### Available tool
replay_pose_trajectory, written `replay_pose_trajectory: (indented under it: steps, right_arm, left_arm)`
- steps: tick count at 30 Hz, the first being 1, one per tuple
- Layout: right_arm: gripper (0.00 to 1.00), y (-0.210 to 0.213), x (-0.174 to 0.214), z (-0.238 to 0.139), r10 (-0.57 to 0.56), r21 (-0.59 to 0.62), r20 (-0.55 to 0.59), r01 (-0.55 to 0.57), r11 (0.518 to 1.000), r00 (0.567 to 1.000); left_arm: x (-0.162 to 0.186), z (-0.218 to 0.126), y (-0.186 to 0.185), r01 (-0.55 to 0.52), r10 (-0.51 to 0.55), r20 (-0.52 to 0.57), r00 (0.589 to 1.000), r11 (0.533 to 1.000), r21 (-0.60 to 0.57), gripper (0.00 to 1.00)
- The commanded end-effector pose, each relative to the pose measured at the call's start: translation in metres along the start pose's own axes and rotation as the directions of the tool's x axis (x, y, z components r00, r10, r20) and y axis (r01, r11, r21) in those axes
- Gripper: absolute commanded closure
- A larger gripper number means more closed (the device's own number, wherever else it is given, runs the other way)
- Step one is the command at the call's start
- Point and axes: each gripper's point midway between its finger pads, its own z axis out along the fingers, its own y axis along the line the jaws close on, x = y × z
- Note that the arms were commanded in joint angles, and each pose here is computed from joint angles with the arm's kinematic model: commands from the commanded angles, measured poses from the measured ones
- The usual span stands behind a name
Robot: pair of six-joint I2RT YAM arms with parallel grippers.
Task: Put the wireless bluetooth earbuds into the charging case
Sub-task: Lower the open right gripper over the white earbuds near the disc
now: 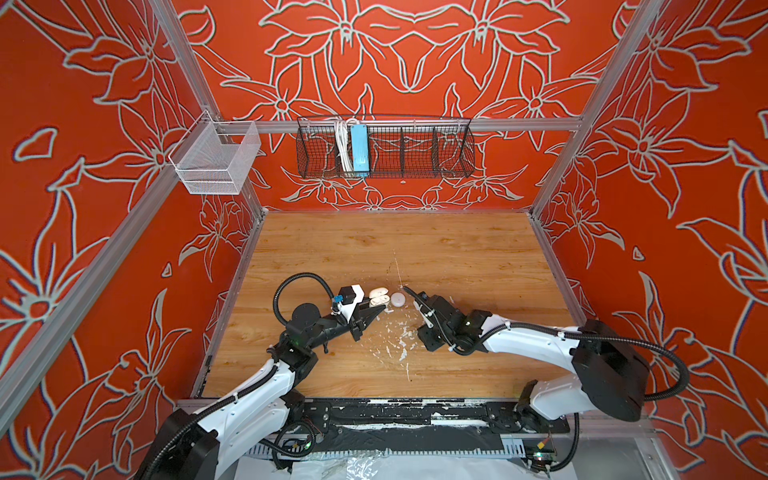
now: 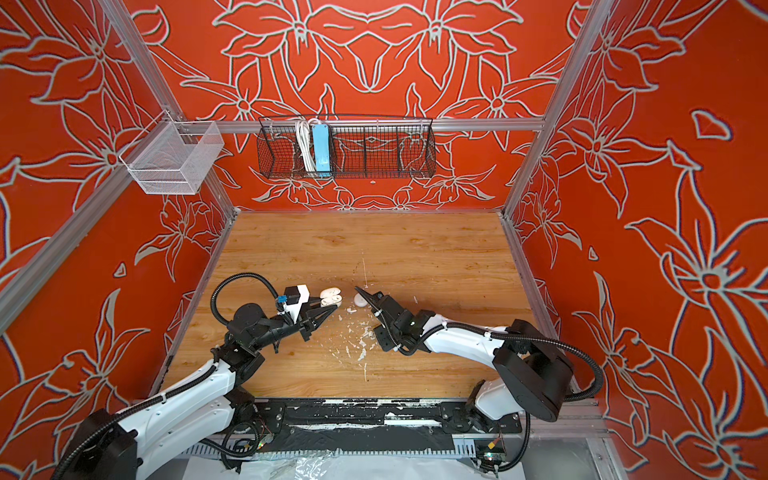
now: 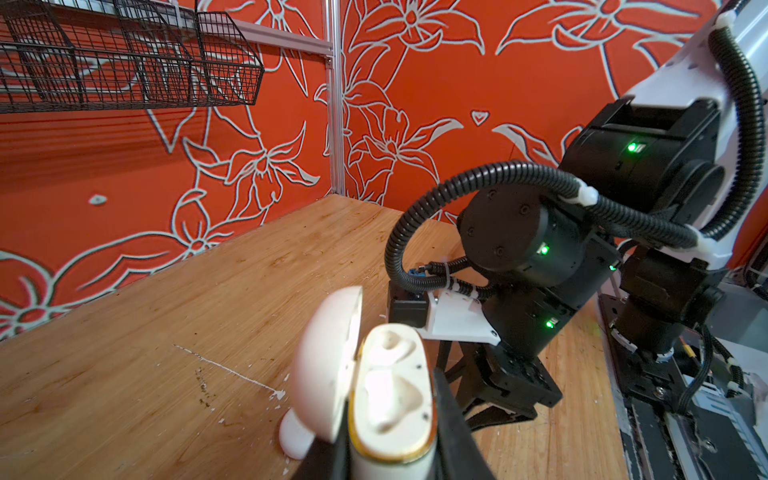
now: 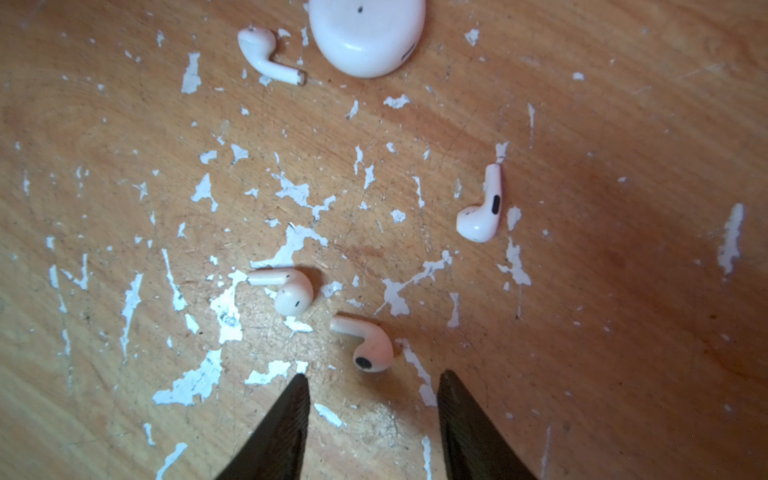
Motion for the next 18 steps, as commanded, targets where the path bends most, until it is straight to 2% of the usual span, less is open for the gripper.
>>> replay_pose_trajectory:
  steps: [1,18]
  right_arm:
    - [0.49,-0.010,0.013,0.002,0.007,0.053,-0.042,-0.005,0.999,0.999]
    - [0.49,-0.033,0.014,0.008,0.018,0.199,-0.071,-0.004,0.980,0.997]
  left_arm:
    - [-0.007,-0.001,-0.001,-0.022,0.022,0.019,1.000,1.000,-0.001,1.00]
    - [-0.009,-0.005,0.003,-0.028,0.029,0.025,0.999,0.999,-0.041,1.00]
